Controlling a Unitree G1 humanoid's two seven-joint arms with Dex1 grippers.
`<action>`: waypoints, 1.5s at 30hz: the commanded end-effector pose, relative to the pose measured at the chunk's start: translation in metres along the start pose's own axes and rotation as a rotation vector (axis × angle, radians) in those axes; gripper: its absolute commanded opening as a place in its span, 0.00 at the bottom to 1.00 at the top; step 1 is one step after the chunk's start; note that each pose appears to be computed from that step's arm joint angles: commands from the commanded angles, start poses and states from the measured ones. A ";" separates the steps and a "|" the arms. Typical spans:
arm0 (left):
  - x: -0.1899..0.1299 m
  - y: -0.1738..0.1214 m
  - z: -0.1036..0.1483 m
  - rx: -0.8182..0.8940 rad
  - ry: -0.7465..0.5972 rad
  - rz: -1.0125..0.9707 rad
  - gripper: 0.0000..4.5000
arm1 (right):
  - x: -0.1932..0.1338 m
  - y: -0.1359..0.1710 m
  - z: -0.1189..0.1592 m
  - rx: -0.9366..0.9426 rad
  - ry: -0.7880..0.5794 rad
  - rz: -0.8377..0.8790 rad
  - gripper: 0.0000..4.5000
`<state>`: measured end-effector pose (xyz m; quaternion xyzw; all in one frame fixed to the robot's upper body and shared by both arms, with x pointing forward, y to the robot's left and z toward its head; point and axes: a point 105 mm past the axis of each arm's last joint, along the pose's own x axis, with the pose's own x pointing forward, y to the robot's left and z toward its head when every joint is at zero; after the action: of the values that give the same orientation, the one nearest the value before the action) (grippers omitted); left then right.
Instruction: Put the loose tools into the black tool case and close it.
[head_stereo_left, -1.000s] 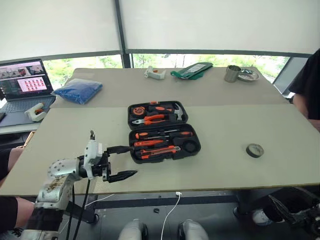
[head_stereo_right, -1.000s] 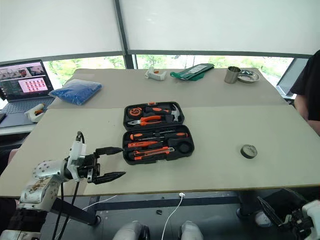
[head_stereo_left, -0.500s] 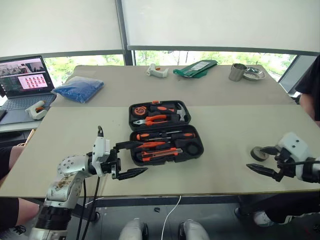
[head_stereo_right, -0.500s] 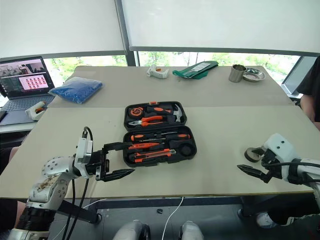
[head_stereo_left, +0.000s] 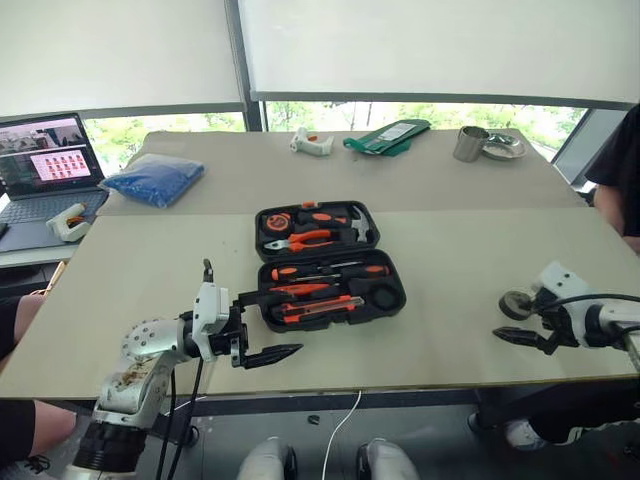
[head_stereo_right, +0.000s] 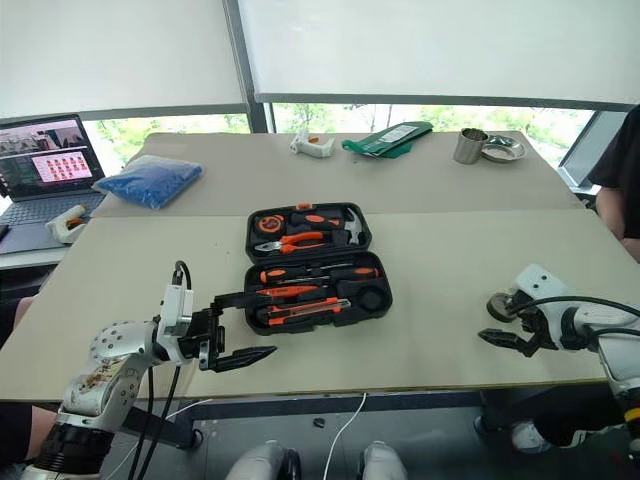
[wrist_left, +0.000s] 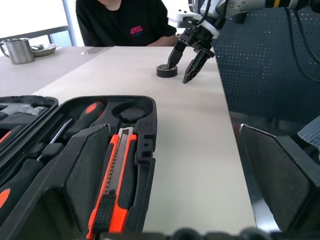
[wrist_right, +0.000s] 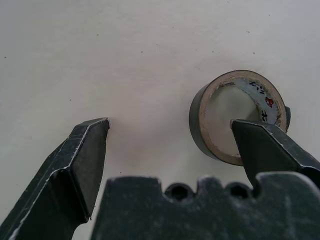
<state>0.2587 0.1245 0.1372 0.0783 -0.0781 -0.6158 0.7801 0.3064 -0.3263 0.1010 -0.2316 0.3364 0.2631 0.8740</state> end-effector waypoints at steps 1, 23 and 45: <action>0.003 0.000 0.011 0.050 -0.022 -0.015 1.00 | 0.000 -0.007 0.002 -0.018 0.002 -0.016 0.70; -0.003 0.006 0.011 0.038 -0.031 0.054 1.00 | -0.011 0.094 0.161 -0.237 -0.417 0.460 0.01; -0.012 0.006 0.004 0.066 0.002 0.149 1.00 | 0.060 0.121 0.149 -0.326 -0.176 0.468 0.01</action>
<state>0.2625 0.1359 0.1329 0.0790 -0.0815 -0.5579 0.8221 0.3366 -0.1283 0.1241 -0.2509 0.2629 0.5347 0.7629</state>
